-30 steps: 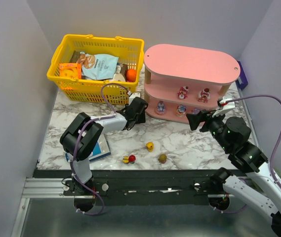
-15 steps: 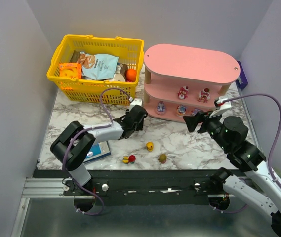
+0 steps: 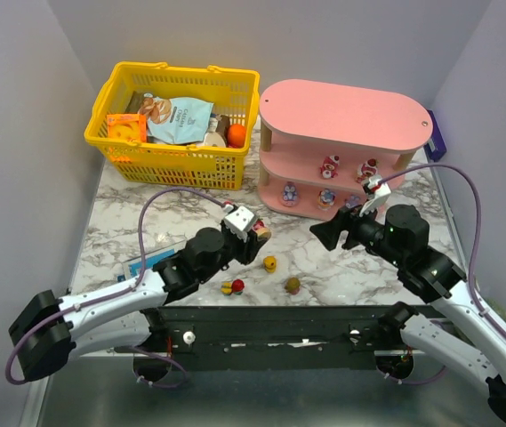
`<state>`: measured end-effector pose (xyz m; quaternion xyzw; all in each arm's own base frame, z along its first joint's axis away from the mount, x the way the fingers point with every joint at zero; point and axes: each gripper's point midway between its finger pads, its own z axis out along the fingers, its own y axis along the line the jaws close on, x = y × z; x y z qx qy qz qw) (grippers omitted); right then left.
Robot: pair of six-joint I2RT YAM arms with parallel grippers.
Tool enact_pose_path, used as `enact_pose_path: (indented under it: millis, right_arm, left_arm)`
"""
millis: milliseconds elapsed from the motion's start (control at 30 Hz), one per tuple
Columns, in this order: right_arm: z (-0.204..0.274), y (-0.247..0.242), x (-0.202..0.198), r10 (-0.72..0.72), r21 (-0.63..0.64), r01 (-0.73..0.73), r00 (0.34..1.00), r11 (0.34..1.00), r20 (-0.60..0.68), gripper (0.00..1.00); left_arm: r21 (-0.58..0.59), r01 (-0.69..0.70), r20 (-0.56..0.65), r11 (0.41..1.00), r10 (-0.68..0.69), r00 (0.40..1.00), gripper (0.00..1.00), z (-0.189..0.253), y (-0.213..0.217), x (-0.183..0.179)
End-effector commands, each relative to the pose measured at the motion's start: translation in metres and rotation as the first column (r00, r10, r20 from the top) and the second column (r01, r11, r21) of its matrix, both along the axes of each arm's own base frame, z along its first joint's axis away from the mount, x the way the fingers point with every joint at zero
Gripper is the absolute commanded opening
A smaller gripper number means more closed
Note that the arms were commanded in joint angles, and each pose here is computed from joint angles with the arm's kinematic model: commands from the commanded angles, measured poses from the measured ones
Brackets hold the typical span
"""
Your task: Place and organize the plastic toys onto the shelf
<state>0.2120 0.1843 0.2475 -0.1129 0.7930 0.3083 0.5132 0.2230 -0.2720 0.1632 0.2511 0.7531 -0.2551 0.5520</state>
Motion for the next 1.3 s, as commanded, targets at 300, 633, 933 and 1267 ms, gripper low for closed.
enact_pose_path:
  millis: [300,633,933,1267]
  right_arm:
    - [0.043,0.066,-0.037,0.398,0.197,-0.376,0.914,0.905,-0.082,0.90]
    - [0.065,0.076,-0.046,0.455,0.293,-0.416,0.887,0.861,-0.079,0.90]
    - [0.038,0.084,-0.034,0.432,0.302,-0.371,0.886,0.878,-0.168,0.88]
    - [0.033,0.090,-0.039,0.477,0.328,-0.405,0.861,0.854,-0.177,0.70]
  left_arm:
    - [0.053,0.523,0.348,0.851,-0.506,0.789,0.07,0.104,-0.033,-0.083]
    - [0.212,0.464,0.351,0.860,-0.510,0.785,0.06,0.098,-0.042,-0.072]
    - [0.207,0.386,0.438,0.899,-0.438,0.785,0.05,0.110,-0.050,-0.068]
    - [0.223,0.306,0.490,0.926,-0.378,0.786,0.04,0.113,-0.053,-0.061]
